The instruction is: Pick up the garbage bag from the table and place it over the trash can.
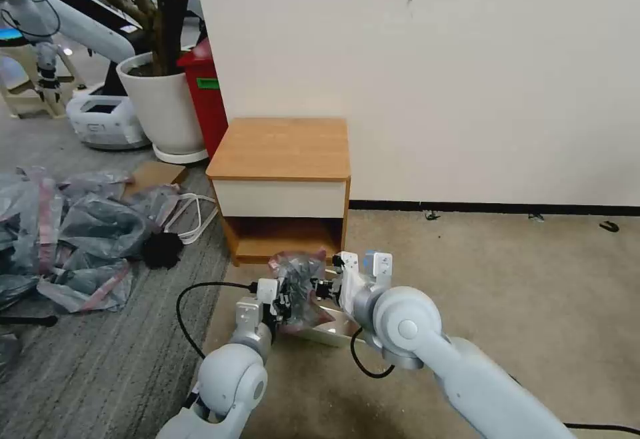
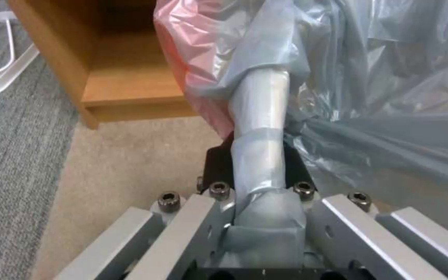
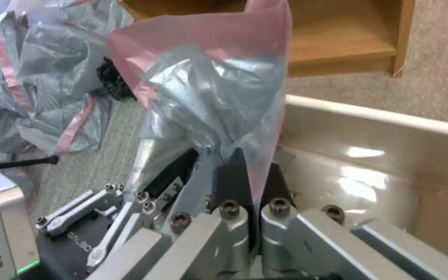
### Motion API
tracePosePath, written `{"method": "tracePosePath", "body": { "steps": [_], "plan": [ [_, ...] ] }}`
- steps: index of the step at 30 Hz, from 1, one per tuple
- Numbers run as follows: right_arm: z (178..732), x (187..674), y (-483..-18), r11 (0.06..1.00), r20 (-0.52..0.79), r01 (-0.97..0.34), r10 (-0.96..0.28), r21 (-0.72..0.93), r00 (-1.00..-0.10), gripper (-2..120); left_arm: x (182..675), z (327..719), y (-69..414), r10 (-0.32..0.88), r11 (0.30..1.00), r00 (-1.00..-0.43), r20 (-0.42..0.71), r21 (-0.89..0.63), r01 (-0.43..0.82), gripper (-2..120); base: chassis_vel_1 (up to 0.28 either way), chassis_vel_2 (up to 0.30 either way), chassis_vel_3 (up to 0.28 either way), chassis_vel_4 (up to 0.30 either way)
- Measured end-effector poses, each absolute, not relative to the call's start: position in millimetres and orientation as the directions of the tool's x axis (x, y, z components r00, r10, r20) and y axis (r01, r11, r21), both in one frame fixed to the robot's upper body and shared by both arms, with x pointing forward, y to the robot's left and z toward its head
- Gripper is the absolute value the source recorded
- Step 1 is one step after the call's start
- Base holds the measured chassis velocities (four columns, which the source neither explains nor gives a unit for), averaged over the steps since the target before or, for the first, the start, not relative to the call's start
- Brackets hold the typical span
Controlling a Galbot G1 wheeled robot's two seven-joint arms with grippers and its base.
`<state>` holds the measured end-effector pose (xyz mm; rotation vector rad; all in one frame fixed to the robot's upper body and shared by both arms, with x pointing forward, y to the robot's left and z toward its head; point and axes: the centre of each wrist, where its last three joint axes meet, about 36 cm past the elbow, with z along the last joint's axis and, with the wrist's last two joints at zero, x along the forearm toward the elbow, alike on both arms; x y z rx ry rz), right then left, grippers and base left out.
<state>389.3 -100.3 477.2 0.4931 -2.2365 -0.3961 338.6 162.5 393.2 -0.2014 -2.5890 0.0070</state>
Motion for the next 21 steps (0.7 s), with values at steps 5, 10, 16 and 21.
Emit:
{"method": "tracePosePath", "body": {
  "steps": [5,10,16,21],
  "plan": [
    [475.9,387.2,-100.7,0.877,0.636,-0.231,-0.467,0.422,-0.614,0,338.8,392.4,162.3,0.147,0.988,-0.844,0.516,-0.045,0.145,6,0.0,0.0,0.0,0.0],
    [480.1,388.6,-105.1,0.88,0.626,-0.242,-0.464,0.41,-0.627,0,338.8,391.3,163.2,0.155,0.987,-0.844,0.514,-0.043,0.154,6,0.0,0.0,0.0,0.0],
    [484.4,393.4,-112.0,0.888,0.62,-0.247,-0.45,0.389,-0.643,0,337.6,389.9,163.8,0.164,0.985,-0.845,0.508,-0.043,0.165,6,0.0,0.0,0.0,0.0],
    [492.0,400.1,-124.0,0.895,0.611,-0.246,-0.436,0.372,-0.66,0,333.2,386.2,166.4,0.182,0.982,-0.846,0.5,-0.043,0.186,6,0.0,0.0,0.0,0.0]
  ]
}}
